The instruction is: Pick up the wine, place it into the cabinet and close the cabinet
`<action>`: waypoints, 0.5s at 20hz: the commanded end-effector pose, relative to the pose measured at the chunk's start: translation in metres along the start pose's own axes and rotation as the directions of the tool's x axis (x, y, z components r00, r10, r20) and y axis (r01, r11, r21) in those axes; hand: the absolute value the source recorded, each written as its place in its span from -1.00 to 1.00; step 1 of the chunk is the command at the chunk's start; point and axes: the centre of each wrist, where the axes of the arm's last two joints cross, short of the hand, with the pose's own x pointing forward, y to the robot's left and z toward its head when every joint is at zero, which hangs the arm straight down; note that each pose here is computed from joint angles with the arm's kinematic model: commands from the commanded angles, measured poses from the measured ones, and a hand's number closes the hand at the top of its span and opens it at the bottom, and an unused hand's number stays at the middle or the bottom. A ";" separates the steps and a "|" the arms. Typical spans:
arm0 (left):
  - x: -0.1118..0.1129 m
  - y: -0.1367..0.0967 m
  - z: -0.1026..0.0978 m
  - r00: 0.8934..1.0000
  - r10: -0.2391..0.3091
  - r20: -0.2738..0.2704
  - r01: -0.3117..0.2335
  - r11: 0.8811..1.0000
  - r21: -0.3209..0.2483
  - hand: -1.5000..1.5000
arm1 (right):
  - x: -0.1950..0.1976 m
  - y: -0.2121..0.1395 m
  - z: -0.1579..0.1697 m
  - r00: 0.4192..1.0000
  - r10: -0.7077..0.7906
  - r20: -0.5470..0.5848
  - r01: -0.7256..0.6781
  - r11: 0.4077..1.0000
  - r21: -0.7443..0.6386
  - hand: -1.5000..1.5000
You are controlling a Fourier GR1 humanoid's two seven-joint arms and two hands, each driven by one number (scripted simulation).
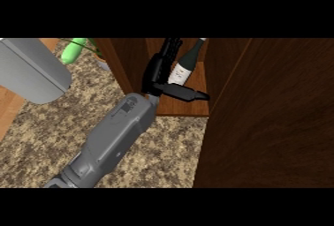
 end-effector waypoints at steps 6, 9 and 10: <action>0.038 -0.066 0.060 0.998 0.062 0.006 -0.062 0.997 0.045 -1.00 | 0.009 0.006 0.001 1.000 -0.010 0.017 0.009 1.000 0.017 -1.00; 0.044 -0.068 0.082 0.995 0.095 0.029 -0.096 0.994 0.053 -1.00 | 0.007 0.014 0.019 0.999 -0.030 0.032 0.029 0.999 0.021 -1.00; 0.055 -0.081 0.095 0.991 0.135 0.005 -0.135 0.989 0.061 -1.00 | 0.002 0.010 0.013 1.000 -0.016 0.007 0.016 1.000 0.012 -1.00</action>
